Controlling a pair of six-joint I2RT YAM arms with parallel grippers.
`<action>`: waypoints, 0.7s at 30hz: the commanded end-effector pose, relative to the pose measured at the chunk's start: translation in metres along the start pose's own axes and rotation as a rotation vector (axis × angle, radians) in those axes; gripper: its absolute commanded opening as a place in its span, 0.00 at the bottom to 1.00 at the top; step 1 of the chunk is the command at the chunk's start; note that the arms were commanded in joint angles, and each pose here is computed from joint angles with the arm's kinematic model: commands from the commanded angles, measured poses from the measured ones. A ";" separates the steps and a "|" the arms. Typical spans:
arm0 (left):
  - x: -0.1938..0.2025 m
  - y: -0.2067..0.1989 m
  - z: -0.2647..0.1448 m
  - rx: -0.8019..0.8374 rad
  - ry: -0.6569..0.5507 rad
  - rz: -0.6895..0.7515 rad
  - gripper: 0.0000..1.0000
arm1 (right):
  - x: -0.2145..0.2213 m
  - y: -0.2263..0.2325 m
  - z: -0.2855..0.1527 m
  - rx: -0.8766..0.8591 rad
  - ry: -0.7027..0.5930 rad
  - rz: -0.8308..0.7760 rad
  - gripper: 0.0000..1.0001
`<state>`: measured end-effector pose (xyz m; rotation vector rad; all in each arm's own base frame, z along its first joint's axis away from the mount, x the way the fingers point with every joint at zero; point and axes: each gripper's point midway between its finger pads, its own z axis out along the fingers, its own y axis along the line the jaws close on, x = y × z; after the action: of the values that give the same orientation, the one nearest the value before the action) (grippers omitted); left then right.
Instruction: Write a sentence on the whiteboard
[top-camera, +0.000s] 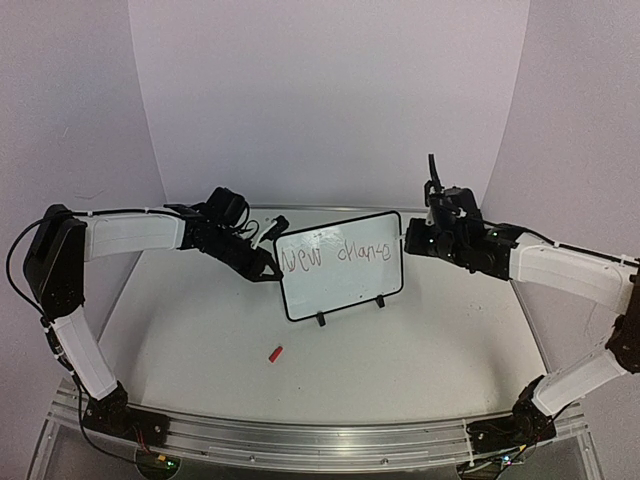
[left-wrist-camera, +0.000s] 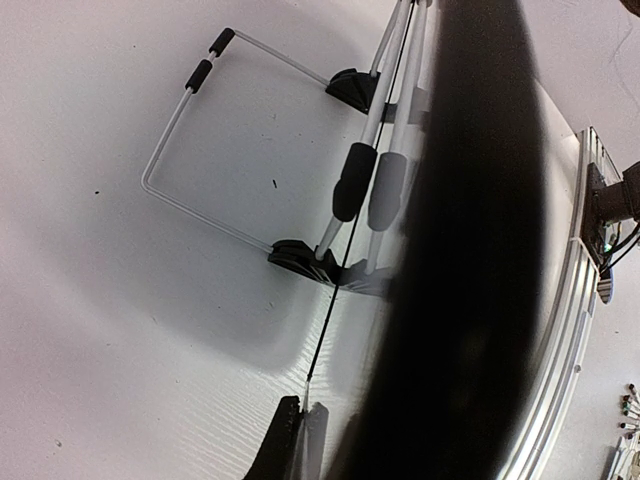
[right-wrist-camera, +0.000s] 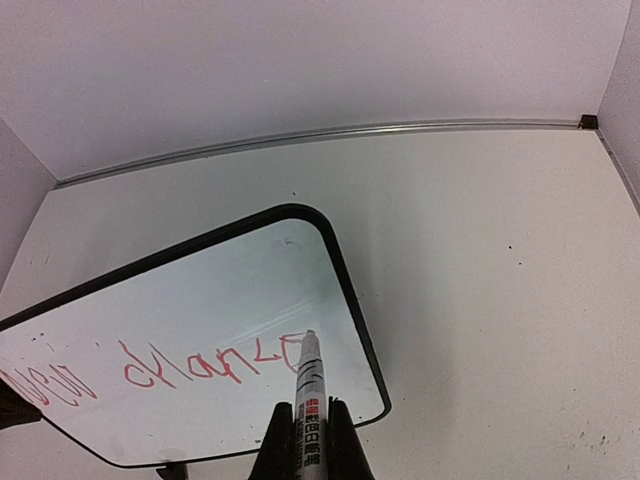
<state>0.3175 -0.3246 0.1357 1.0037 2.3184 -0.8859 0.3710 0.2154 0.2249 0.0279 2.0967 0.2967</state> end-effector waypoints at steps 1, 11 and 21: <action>-0.008 -0.002 -0.003 -0.019 -0.008 0.030 0.00 | -0.002 -0.006 0.008 0.038 -0.001 -0.004 0.00; -0.008 -0.002 -0.003 -0.018 -0.008 0.030 0.00 | -0.007 -0.008 0.015 0.043 -0.004 0.001 0.00; -0.008 -0.002 -0.003 -0.018 -0.006 0.031 0.00 | -0.011 -0.001 0.019 0.011 -0.010 0.000 0.00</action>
<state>0.3174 -0.3247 0.1357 1.0044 2.3185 -0.8855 0.3841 0.2097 0.2019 0.0357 2.1451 0.2446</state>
